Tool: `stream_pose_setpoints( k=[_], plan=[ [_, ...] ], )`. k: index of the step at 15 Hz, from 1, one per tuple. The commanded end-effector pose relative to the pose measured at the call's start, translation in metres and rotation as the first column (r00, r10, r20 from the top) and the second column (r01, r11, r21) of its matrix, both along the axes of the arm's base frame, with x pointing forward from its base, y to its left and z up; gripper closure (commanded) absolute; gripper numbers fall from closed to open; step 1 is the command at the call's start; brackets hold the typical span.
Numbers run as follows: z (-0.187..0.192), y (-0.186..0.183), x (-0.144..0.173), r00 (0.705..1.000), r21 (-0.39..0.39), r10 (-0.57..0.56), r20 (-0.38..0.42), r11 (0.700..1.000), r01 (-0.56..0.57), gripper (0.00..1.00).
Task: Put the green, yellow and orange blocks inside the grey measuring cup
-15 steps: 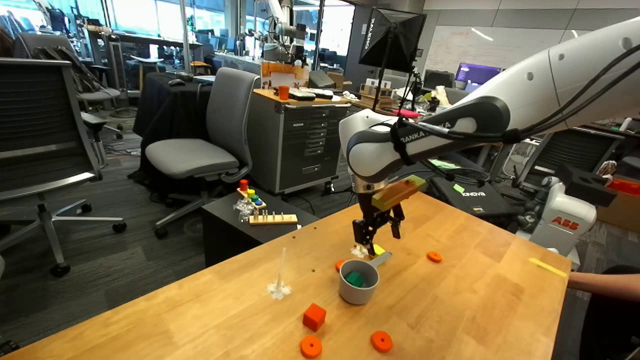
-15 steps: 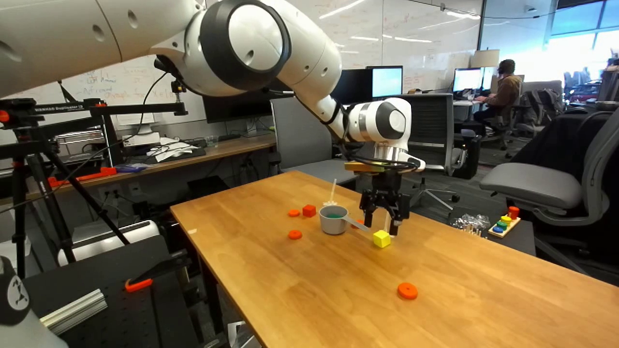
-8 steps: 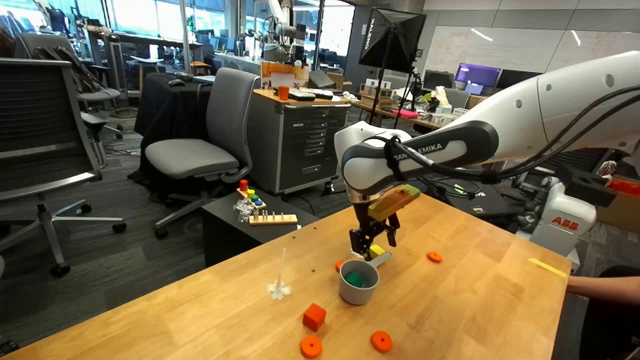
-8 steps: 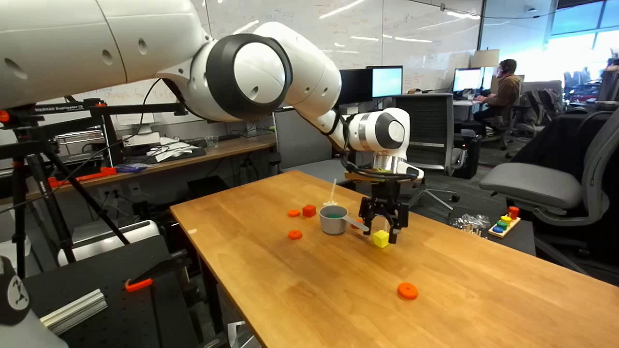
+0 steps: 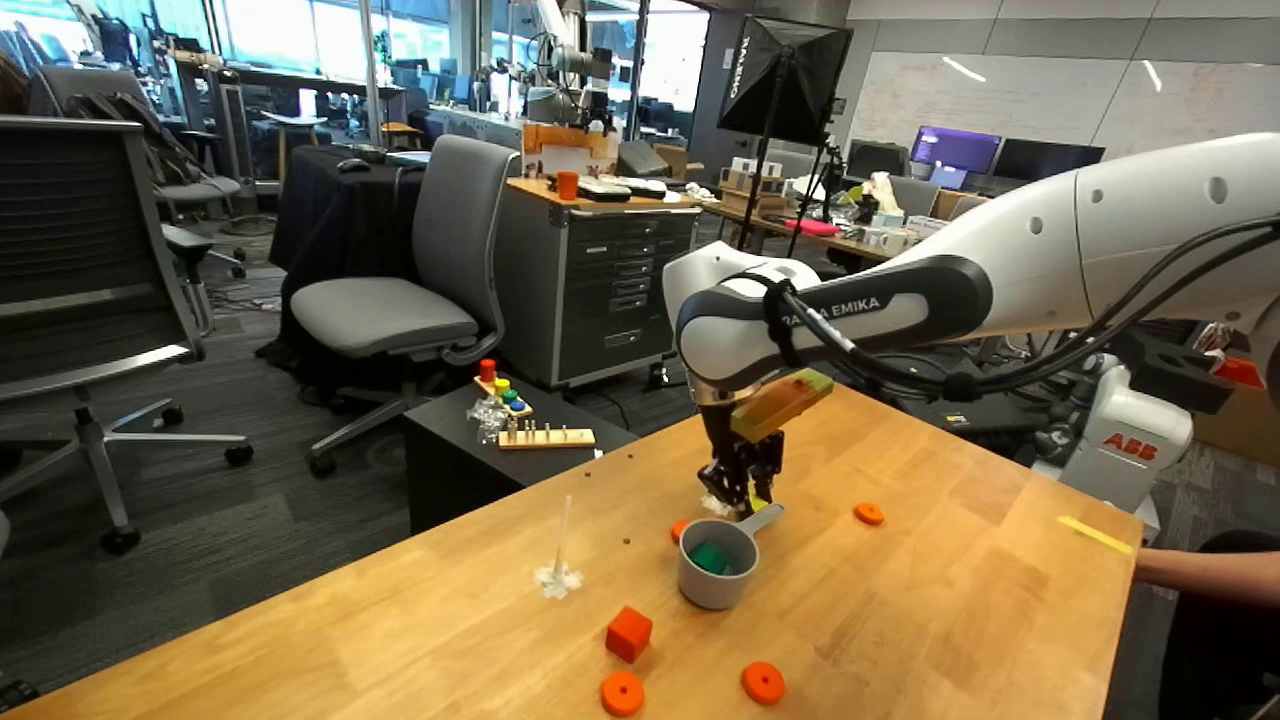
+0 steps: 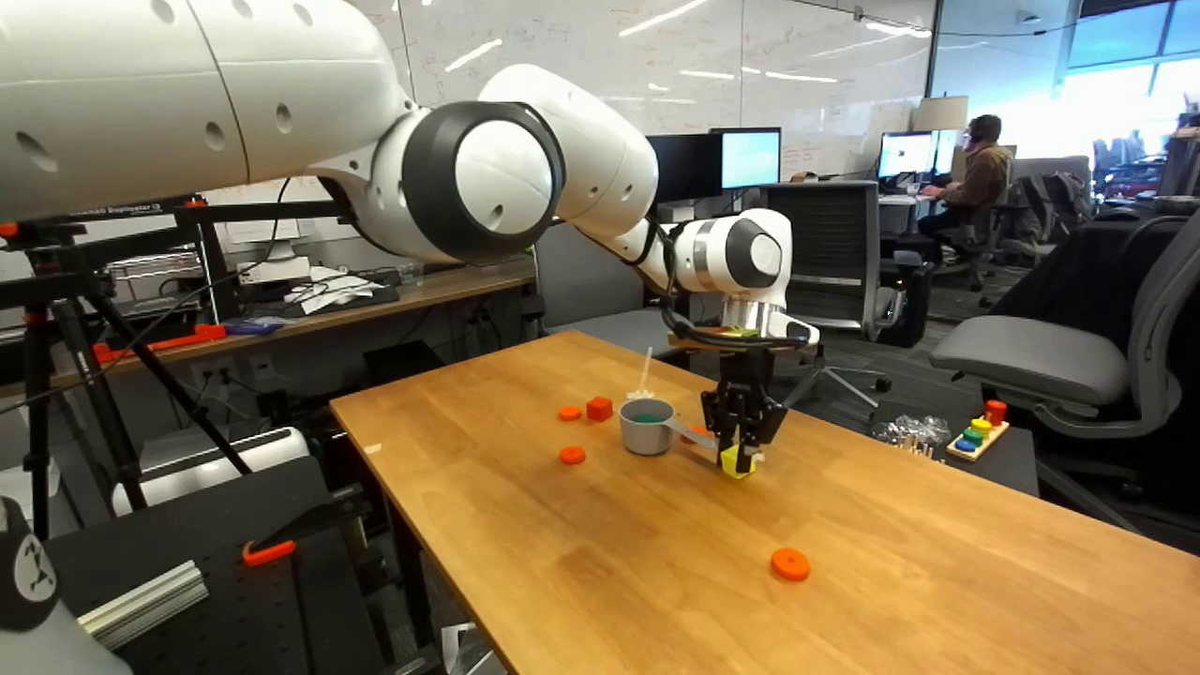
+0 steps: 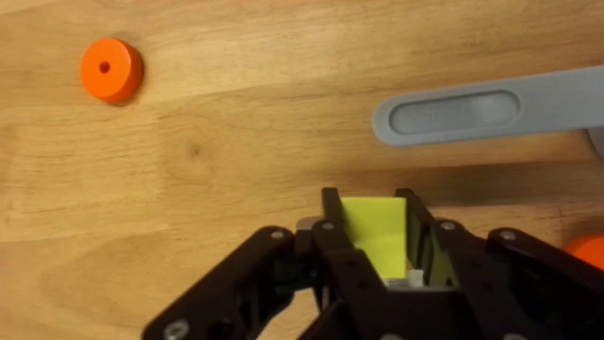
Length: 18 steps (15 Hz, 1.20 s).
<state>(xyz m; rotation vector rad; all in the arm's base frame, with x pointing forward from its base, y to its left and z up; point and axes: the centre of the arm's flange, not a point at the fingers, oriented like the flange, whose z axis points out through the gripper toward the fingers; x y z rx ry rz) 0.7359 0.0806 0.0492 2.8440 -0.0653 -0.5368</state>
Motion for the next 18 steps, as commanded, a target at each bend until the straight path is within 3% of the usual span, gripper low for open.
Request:
stream_pose_setpoints(
  k=[1,5,12,18],
  plan=[
    [-0.002,0.006,0.04,1.0,0.005,0.018,0.003,1.0,-0.018,0.92],
    [0.029,0.007,0.025,0.999,0.036,0.018,0.027,0.999,-0.019,0.91],
    [0.119,0.025,-0.004,0.996,0.05,0.039,0.084,0.998,-0.043,0.9],
    [0.134,0.079,-0.026,0.991,0.077,0.109,0.077,0.99,-0.115,0.9]
  ],
)
